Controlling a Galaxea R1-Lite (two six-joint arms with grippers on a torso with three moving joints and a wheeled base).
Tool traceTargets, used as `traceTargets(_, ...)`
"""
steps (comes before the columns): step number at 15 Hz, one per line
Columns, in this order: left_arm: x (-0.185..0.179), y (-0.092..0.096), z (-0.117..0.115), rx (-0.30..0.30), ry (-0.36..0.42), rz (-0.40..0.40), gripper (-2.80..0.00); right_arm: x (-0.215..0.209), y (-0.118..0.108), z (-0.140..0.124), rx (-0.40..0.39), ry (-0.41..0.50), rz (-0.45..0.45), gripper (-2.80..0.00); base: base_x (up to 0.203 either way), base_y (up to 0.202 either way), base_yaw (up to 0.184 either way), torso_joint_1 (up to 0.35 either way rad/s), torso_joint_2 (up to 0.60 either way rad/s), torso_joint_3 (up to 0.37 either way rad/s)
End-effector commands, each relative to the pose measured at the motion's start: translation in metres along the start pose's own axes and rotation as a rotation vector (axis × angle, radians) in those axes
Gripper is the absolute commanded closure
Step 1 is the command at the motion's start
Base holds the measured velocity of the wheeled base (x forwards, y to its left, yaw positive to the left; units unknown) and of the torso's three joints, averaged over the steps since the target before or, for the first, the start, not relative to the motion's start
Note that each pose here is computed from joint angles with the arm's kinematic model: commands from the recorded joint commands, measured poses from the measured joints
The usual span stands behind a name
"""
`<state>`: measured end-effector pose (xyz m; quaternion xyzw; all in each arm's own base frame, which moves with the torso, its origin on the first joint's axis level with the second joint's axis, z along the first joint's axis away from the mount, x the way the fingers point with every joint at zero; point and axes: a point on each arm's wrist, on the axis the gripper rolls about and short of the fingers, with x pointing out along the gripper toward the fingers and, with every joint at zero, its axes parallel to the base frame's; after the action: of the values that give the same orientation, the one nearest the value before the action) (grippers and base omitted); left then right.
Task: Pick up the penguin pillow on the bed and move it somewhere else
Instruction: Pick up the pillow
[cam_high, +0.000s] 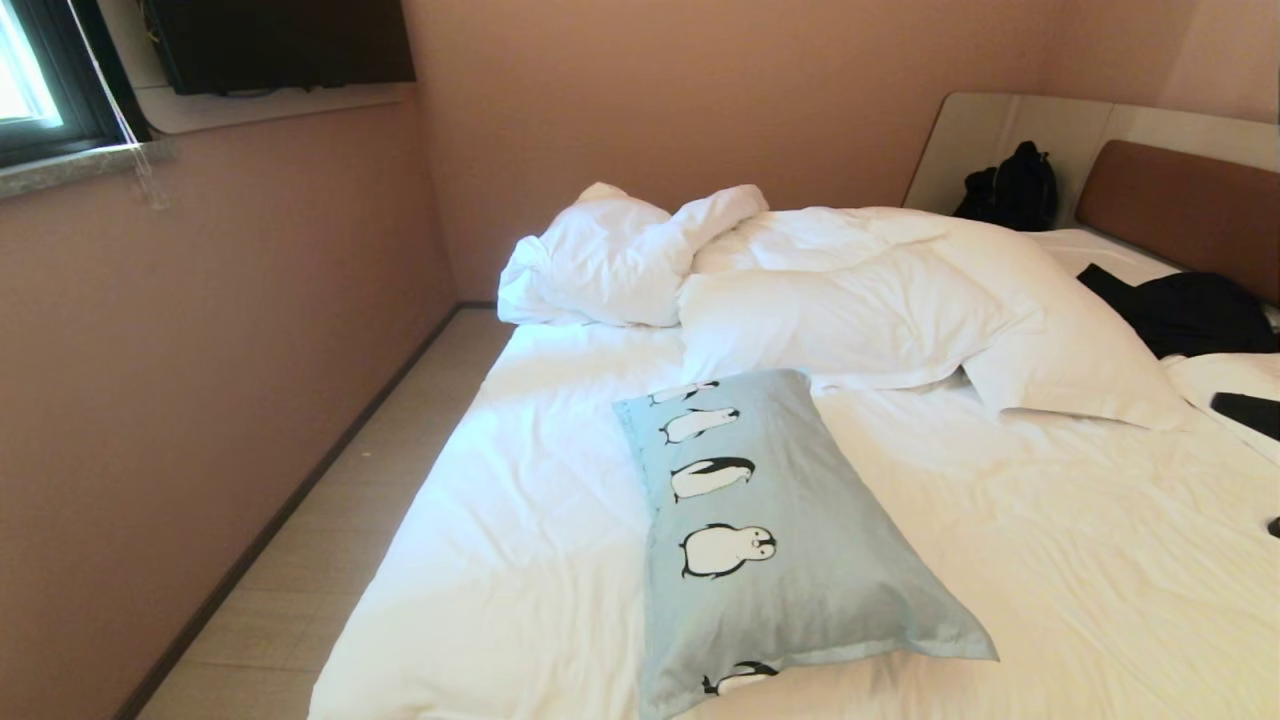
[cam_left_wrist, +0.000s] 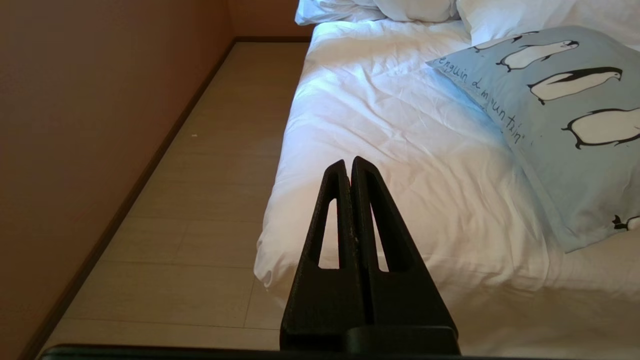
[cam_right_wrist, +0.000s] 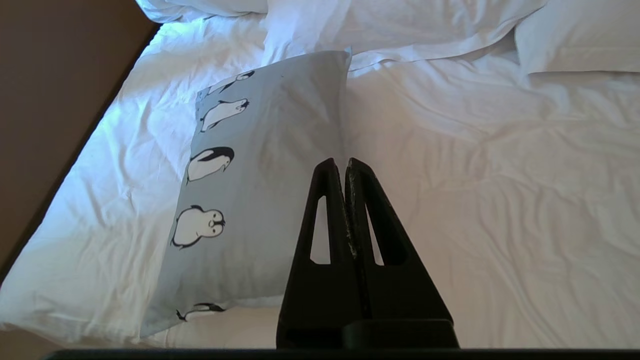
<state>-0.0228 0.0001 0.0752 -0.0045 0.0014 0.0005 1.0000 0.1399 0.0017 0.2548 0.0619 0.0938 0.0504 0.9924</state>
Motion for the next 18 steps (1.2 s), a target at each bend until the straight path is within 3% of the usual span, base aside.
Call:
traceTargets(1,0.000,0.000,0.000,0.000,0.001,0.000,0.00,0.055,-0.005,0.003,0.016,0.056,0.044,0.00,0.000,0.000,0.000,0.000,0.00,0.000)
traceTargets(6,0.000,0.000,0.000,0.000,0.000,0.000,0.00,0.143,-0.019,-0.009,0.065,0.182,0.075,0.00,0.000,0.000,0.000,0.000,0.00,0.000)
traceTargets(10,0.000,0.000,0.000,0.000,0.002,0.000,0.00,0.203,-0.029,-0.019,0.066,0.169,0.090,0.00,0.000,0.000,0.000,0.000,0.00,0.000)
traceTargets(18,0.000,0.000,0.000,0.000,0.001,0.000,0.00,0.305,-0.047,-0.072,0.090,0.190,0.125,0.00,0.000,0.000,0.000,0.000,0.00,0.000)
